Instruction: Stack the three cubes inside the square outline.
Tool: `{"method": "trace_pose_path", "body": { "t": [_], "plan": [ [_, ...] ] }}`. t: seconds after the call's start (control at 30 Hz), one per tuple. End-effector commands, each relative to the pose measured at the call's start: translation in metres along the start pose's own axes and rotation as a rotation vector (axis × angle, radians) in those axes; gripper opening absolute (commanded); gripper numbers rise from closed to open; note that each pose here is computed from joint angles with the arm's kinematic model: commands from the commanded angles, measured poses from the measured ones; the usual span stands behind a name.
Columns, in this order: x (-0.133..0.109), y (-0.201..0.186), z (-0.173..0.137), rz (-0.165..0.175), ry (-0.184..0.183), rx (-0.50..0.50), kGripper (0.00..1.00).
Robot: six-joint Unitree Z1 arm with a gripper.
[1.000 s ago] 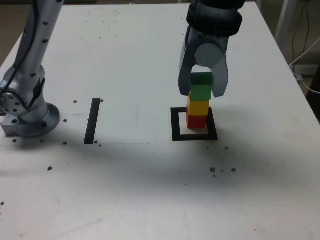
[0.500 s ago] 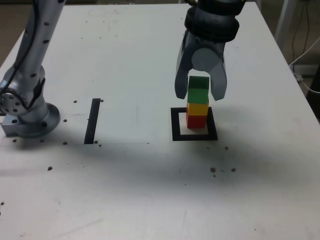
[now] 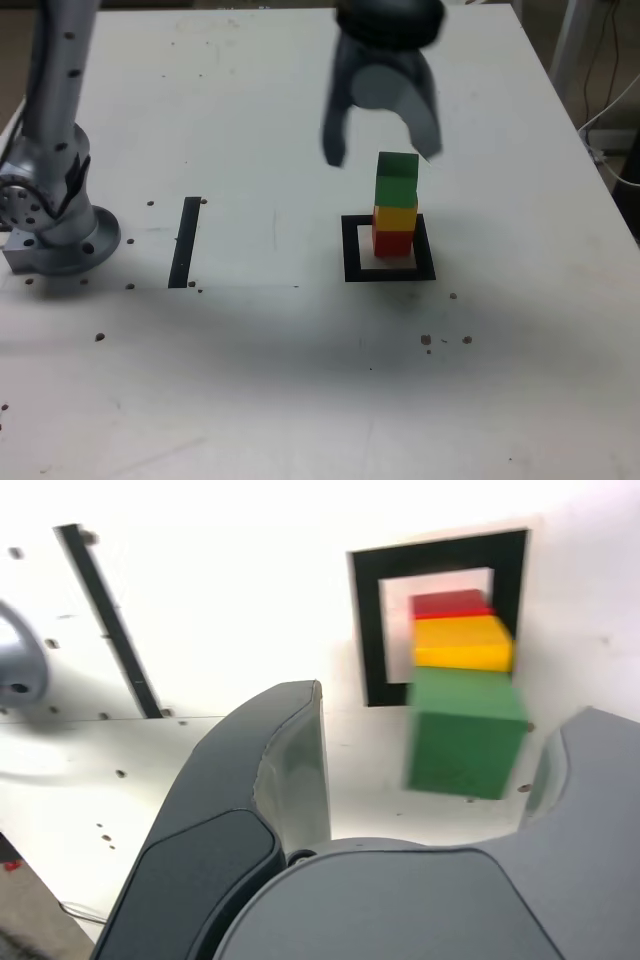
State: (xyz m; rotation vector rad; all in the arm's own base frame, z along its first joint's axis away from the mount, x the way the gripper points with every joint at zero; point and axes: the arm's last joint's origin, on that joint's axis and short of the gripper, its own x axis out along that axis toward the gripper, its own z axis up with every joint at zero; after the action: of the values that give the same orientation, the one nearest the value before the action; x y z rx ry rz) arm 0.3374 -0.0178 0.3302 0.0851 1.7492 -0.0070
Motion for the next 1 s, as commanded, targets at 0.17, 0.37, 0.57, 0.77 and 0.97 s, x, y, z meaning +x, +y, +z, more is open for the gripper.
{"method": "trace_pose_path", "body": {
  "t": [0.17, 0.37, 0.57, 0.77, 0.97],
  "plan": [
    [0.011, 0.001, -0.052, 0.011, 0.049, -0.044, 1.00],
    [0.041, 0.000, -0.085, 0.000, 0.063, -0.073, 1.00],
    [0.074, -0.003, -0.116, -0.029, 0.073, -0.097, 1.00],
    [0.103, -0.006, -0.131, -0.064, 0.088, -0.104, 1.00],
    [0.126, -0.009, -0.139, -0.090, 0.111, -0.106, 1.00]
  ]
}}
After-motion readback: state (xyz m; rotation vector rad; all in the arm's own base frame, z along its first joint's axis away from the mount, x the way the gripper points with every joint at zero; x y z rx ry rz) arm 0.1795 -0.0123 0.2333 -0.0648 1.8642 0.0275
